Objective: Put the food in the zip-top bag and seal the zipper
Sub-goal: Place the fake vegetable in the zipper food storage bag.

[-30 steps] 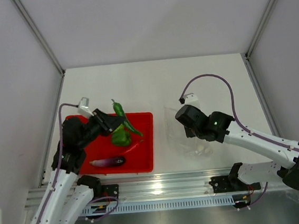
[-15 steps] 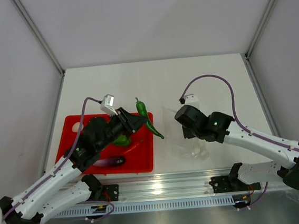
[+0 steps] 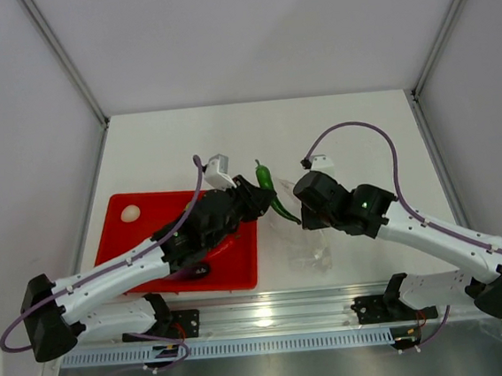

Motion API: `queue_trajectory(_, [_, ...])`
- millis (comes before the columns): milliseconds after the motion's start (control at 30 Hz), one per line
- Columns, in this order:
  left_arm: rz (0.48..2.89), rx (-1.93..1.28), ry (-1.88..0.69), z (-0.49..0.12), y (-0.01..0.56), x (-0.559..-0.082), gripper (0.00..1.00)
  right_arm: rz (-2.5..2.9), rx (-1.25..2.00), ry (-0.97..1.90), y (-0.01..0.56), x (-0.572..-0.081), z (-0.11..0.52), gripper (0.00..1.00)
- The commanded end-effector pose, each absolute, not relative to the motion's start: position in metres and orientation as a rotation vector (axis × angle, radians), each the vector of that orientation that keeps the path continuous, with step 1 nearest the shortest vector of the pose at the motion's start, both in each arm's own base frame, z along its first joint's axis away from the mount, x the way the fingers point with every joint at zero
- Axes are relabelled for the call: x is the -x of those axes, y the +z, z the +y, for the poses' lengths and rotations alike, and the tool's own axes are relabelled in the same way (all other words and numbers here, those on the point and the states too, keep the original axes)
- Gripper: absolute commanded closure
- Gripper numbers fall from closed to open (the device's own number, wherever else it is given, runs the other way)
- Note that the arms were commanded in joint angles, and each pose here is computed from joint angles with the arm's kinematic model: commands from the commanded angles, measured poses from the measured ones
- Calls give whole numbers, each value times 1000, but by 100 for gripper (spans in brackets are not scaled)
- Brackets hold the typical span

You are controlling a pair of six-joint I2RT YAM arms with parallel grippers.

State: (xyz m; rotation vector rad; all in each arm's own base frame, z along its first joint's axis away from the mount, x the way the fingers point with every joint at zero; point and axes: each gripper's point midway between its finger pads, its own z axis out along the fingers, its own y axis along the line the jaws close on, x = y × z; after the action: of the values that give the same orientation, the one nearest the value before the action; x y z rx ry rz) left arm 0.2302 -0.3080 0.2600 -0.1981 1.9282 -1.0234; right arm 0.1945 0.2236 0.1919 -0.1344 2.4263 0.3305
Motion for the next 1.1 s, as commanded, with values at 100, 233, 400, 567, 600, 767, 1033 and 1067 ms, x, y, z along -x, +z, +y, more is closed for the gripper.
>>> queue_trajectory(100, [1913, 206, -1041, -324, 263, -221, 99, 2379, 44, 438, 213, -203, 240, 100])
queue_trajectory(233, [2020, 184, -991, -327, 237, -213, 99, 2371, 3, 423, 213, -206, 237, 100])
queue_trajectory(400, [2160, 162, -964, -329, 212, -199, 99, 2348, -28, 393, 215, -209, 229, 100])
queue_trajectory(567, [2222, 103, -1041, -341, 205, -184, 99, 2329, -25, 368, 214, -211, 223, 100])
queue_trajectory(600, [2227, 75, -1071, -346, 206, -180, 99, 2327, -23, 366, 214, -211, 223, 100])
queue_trajectory(767, [2279, 12, -1126, -361, 205, -174, 69, 2318, -14, 369, 217, -212, 223, 100])
queue_trajectory(1033, [2231, -66, -1069, -355, 233, -183, 1, 2309, -18, 358, 219, -211, 216, 100])
queue_trajectory(1067, [2206, -80, -1050, -352, 238, -185, 0, 2309, -16, 357, 219, -211, 215, 100])
